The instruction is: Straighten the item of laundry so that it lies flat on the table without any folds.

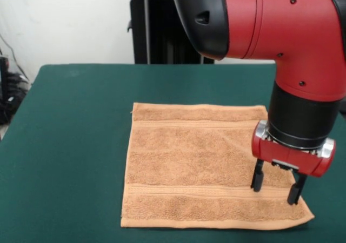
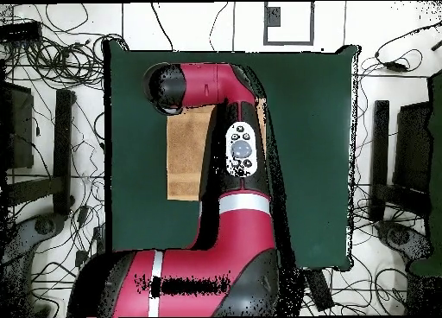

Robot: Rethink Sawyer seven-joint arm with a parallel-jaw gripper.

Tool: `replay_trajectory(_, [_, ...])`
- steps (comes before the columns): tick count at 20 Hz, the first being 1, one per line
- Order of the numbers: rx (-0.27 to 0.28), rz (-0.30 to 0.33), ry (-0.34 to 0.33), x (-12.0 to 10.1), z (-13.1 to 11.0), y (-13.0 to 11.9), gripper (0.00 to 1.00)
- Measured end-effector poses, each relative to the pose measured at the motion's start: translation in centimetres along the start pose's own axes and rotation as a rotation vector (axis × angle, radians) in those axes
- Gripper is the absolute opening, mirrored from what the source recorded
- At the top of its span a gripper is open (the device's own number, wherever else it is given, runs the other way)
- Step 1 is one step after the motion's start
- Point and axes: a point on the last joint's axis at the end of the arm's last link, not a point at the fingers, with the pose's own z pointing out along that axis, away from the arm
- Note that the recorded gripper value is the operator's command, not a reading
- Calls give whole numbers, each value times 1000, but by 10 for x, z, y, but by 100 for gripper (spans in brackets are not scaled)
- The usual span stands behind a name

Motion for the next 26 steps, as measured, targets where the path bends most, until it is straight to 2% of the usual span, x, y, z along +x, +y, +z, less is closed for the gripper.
replay_trajectory(14, [15,1,-13,-3,0,-7,100])
replay_trajectory(26, [11,-1,-59,-6,5,-14,100])
